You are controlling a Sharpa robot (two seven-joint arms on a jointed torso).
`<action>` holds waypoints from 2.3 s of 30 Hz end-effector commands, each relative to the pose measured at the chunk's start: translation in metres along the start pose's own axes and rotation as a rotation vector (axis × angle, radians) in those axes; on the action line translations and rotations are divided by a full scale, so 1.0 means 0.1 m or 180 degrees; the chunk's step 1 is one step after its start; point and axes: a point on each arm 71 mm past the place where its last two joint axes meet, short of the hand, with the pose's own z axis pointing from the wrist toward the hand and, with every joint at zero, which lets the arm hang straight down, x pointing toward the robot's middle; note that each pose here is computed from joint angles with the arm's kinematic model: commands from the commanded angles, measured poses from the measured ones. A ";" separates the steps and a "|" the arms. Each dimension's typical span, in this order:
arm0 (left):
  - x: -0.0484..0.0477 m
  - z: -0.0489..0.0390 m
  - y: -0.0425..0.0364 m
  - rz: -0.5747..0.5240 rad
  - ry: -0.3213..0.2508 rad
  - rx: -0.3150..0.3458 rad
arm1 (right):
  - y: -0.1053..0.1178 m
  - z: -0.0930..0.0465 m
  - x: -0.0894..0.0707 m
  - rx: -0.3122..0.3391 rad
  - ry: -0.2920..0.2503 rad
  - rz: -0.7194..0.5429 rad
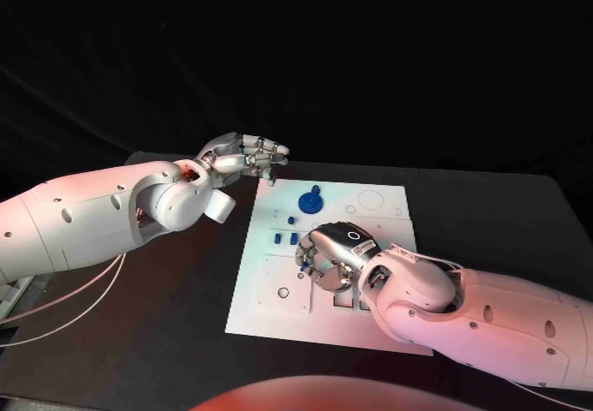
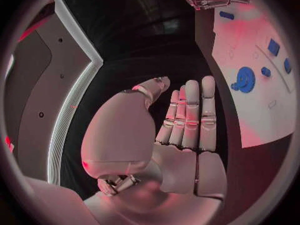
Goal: Assemble the parts on the task board
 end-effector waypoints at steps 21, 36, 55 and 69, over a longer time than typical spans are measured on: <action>0.028 0.015 -0.003 -0.0061 0.0028 -0.0010 | -0.01 0.03 0.16 -0.0037 0.0161 -0.0019; 0.022 0.015 0.003 -0.0062 0.0033 -0.0031 | 0.00 0.03 0.18 -0.0027 0.0226 -0.0048; 0.025 0.016 0.008 -0.0064 0.0049 -0.0054 | 0.02 0.08 0.25 0.0004 0.0329 -0.0134; -0.001 0.014 0.015 -0.0058 0.0027 -0.0066 | -0.07 -0.03 0.13 0.0101 -0.0034 -0.0014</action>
